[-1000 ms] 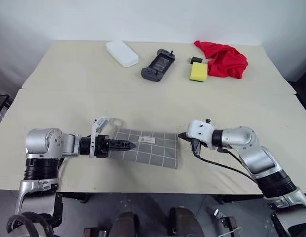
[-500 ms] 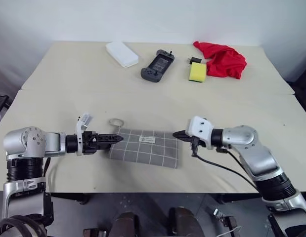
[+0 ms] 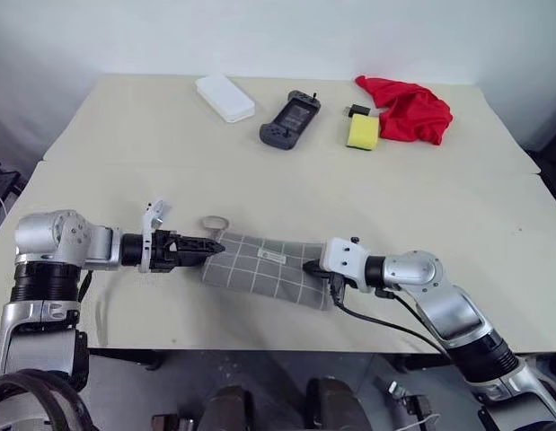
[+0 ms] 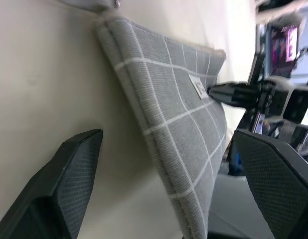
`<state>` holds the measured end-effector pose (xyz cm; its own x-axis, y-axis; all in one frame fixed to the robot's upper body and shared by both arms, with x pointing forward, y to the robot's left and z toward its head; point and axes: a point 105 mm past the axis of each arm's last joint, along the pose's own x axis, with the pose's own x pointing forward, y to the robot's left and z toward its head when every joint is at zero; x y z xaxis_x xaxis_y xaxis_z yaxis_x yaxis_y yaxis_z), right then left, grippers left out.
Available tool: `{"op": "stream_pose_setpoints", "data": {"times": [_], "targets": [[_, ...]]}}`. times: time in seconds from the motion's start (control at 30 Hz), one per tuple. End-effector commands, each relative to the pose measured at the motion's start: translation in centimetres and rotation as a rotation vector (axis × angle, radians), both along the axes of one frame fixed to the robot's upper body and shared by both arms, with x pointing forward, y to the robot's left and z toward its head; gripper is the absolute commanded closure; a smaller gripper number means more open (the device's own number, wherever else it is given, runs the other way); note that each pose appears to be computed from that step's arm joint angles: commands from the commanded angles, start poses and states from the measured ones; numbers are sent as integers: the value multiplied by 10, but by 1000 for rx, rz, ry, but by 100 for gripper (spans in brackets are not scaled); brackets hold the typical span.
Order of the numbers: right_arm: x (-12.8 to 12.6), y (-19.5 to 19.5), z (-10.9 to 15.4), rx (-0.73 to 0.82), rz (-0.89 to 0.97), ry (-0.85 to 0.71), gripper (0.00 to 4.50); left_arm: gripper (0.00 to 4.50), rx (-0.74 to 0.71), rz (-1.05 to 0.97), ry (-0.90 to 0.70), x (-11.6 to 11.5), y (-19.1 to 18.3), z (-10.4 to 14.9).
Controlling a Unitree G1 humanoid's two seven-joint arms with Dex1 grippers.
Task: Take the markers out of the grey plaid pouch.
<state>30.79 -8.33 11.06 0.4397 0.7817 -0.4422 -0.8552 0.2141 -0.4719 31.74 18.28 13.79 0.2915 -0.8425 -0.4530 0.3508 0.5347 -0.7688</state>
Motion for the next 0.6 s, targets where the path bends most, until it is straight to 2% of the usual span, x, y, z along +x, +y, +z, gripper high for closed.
{"op": "stream_pose_setpoints", "data": {"times": [0.03,0.23,0.37,0.6], "targets": [[-2,0,-4,-30,22,-1,444,0,-11,-21,17,3,-5,-4],[-3,1,-4,-29,27,-4,444,0,-37,-36,27,9,-13,-4],[-5,-3,-6,-41,26,-4,450,87,-31,-30,18,16,-13,-7],[-6,-4,-7,-44,29,-5,450,289,-63,-64,28,17,-22,-6]]}}
